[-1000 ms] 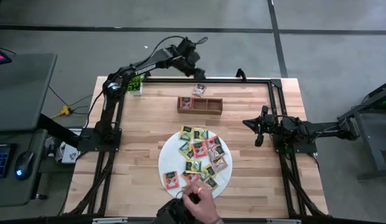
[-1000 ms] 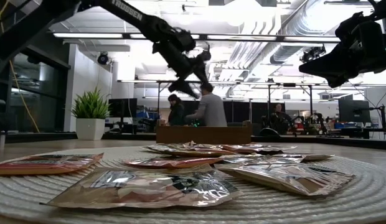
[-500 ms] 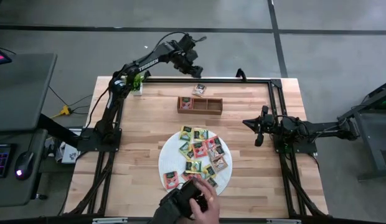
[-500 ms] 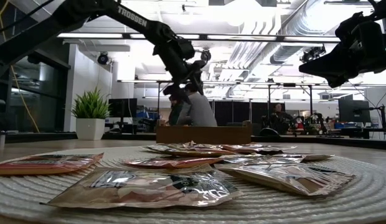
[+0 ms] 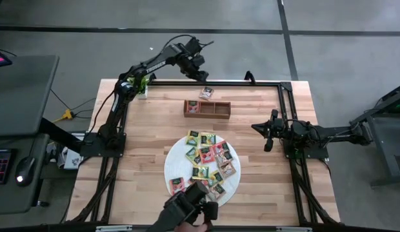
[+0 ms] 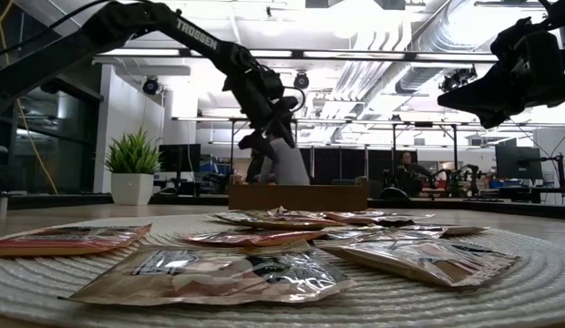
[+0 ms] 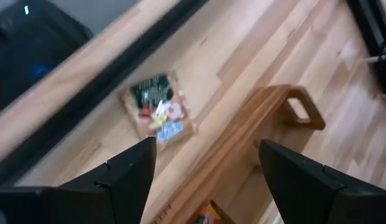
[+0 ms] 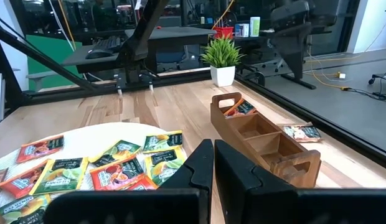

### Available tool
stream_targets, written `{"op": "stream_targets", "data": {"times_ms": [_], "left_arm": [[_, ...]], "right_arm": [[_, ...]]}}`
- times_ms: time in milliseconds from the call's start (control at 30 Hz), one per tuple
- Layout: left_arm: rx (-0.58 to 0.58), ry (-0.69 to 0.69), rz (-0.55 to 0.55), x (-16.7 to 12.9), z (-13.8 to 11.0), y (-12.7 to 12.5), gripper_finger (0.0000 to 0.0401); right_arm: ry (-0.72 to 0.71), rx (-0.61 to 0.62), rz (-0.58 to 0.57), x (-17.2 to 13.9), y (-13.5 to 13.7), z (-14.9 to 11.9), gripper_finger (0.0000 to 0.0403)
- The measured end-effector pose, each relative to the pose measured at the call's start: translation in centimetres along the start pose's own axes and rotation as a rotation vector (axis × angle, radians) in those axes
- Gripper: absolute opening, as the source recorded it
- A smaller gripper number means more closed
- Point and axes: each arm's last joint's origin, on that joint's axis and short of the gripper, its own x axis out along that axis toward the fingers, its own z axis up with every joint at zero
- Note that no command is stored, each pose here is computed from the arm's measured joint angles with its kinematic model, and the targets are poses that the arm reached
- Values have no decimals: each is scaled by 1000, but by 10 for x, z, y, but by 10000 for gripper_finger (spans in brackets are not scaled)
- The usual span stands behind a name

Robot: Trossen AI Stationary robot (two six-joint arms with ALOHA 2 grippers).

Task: Pick & Place Tea
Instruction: Put the brown tea bag into the middle section of the wooden organizer

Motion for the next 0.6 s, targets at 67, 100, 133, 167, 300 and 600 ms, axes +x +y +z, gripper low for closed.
{"op": "stream_targets", "data": {"times_ms": [67,100,133,167,300,600], "left_arm": [[6,-2,1,0,0,0,279],[6,-2,1,0,0,1,279],[8,-6,0,0,1,1,279],[10,-9,-1,0,1,1,279],[14,-10,-15,0,1,0,279],[16,-14,-24,1,2,-1,279]], "right_arm": [[0,0,0,0,0,0,12],[0,0,0,0,0,0,12],[0,0,0,0,0,0,12],[0,0,0,0,0,0,12],[0,0,0,0,0,0,12],[-26,37,-117,0,-3,1,12]]}}
